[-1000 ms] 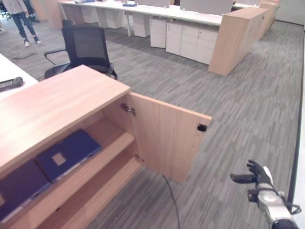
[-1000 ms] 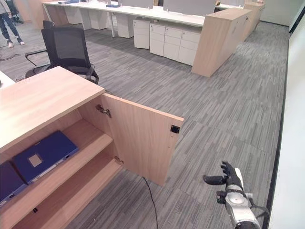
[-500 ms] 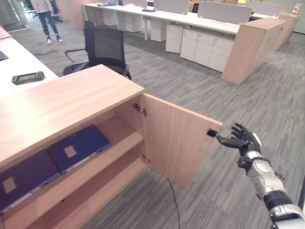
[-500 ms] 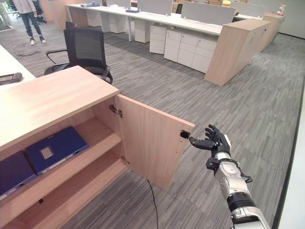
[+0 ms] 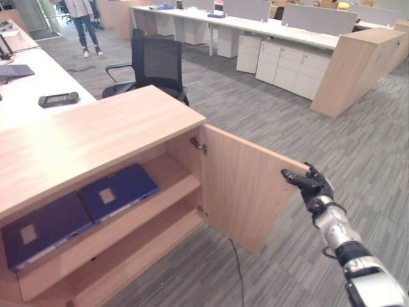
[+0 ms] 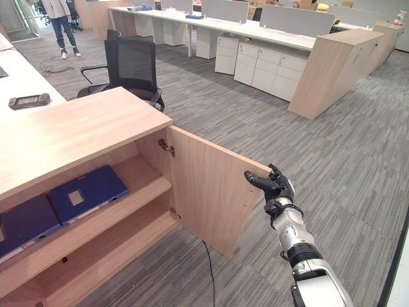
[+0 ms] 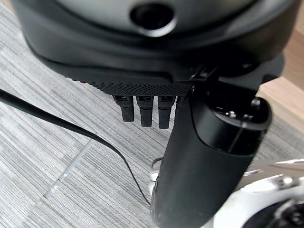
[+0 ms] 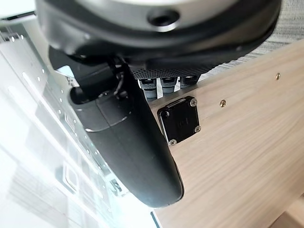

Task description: Put the empty folder in the office cabinet

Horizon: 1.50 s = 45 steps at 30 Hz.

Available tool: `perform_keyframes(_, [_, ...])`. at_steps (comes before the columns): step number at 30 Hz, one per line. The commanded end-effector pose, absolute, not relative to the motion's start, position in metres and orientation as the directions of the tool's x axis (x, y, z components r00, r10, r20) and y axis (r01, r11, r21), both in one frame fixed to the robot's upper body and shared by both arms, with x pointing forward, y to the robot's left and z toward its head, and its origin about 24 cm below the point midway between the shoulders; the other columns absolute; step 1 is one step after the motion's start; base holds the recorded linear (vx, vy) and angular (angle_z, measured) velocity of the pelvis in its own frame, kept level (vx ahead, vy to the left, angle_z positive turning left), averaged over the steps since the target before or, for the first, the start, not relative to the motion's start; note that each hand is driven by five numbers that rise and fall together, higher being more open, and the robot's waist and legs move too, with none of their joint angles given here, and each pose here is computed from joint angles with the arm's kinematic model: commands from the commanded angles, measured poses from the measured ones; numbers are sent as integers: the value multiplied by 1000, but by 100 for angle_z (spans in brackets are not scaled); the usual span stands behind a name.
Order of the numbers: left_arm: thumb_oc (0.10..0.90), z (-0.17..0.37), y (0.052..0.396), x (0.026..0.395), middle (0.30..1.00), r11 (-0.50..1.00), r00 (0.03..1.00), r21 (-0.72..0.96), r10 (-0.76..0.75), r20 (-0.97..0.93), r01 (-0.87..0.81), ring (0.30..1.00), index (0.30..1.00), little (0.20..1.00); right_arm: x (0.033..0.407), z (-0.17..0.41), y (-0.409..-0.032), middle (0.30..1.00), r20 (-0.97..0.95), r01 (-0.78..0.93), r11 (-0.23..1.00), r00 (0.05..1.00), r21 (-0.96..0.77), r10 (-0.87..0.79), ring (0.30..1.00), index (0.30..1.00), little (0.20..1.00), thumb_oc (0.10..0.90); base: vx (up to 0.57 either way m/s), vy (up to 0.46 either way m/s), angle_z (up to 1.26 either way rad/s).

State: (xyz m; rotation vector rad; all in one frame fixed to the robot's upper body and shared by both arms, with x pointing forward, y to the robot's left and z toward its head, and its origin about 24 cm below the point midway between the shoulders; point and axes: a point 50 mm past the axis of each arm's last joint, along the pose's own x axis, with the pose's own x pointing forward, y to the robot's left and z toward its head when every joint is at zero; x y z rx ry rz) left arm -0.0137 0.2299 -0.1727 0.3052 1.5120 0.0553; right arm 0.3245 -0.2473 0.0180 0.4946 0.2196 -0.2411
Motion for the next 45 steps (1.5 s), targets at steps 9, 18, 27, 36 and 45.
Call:
perform_keyframes(9, [800, -168, 245, 30, 900, 921, 193, 293, 248, -949, 255, 900, 900, 900, 262, 103, 14, 900, 270, -833, 326, 473, 448, 838, 900, 900, 900, 800, -12, 11, -17])
perform_keyframes(18, [800, -166, 240, 55, 900, 889, 282, 344, 262, -923, 301, 900, 900, 900, 206, 59, 80, 900, 151, -741, 161, 335, 652, 930, 900, 900, 900, 800, -38, 32, 23])
perform_keyframes(27, [800, -166, 244, 50, 900, 891, 264, 325, 247, -932, 315, 900, 900, 900, 197, 3, 38, 900, -33, -677, 289, 365, 677, 931, 900, 900, 900, 800, -66, 102, 53])
perform_keyframes(36, [800, -157, 258, 81, 900, 877, 339, 354, 242, -909, 325, 900, 900, 900, 216, -58, -52, 900, -339, -457, 674, 617, 581, 710, 900, 900, 900, 800, 7, -22, 81])
perform_keyframes(45, [800, -166, 252, 47, 900, 933, 200, 316, 282, -938, 169, 900, 900, 900, 170, -146, -140, 900, -865, -371, 929, 471, -14, 175, 900, 900, 900, 800, 141, -199, 47])
